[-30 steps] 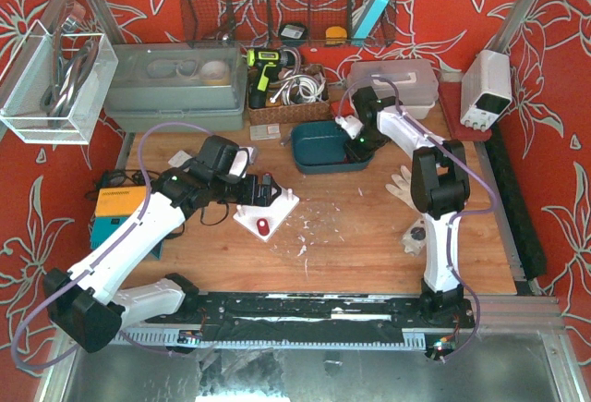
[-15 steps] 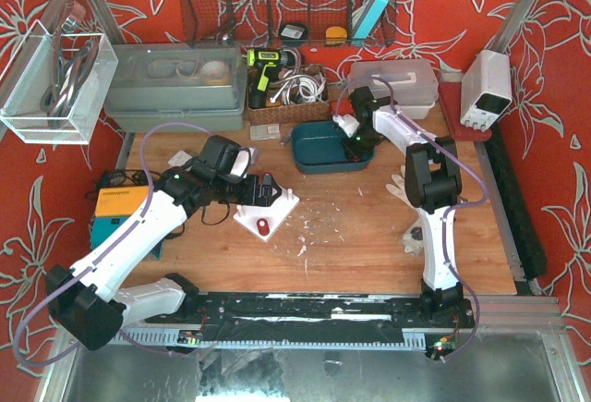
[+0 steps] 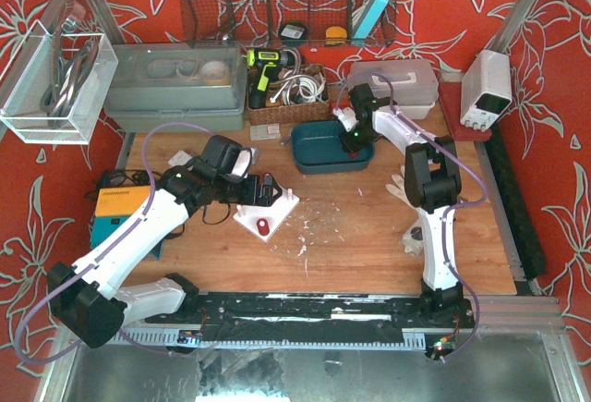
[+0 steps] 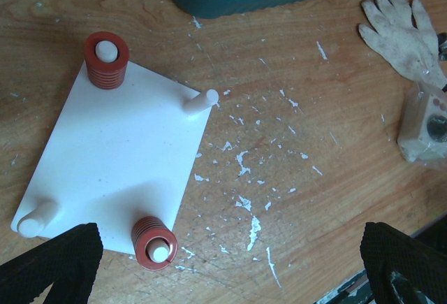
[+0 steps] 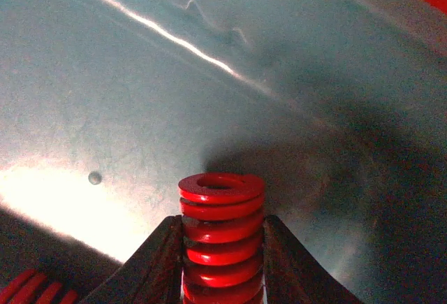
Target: Install the large spring
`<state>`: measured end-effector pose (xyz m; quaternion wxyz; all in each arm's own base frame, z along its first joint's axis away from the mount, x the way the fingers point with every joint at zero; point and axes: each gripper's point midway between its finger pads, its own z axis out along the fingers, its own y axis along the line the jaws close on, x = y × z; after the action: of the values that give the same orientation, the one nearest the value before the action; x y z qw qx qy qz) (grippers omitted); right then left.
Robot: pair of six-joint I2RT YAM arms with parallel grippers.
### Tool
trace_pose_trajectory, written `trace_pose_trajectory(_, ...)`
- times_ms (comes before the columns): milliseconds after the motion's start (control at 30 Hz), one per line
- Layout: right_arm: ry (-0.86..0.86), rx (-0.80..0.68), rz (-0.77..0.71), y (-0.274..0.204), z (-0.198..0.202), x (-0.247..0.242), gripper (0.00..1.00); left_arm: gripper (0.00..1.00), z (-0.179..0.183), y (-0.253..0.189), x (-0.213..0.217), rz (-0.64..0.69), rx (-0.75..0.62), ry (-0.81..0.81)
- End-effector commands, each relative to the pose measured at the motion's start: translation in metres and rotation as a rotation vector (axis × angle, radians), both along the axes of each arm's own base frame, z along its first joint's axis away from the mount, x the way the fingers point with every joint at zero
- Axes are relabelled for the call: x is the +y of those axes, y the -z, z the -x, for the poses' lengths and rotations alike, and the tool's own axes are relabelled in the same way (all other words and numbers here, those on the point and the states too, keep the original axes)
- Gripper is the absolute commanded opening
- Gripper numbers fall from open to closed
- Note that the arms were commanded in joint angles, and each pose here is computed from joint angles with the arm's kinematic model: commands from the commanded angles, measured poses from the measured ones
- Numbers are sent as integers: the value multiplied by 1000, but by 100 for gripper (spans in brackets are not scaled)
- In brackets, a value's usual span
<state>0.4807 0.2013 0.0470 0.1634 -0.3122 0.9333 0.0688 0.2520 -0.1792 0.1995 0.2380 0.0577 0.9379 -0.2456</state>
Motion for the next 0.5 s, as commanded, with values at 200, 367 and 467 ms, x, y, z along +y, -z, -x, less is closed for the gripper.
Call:
trace_pose_trajectory(200, 6, 29, 103, 18, 9, -14, 47, 100, 2, -2, -4, 15, 4, 13)
trace_pose_trajectory(367, 0, 44, 106, 26, 18, -17, 49, 100, 2, -2, -4, 16, 5, 7)
trace_pose_trajectory(467, 0, 38, 105, 29, 14, -16, 43, 100, 2, -1, -3, 17, 8, 4)
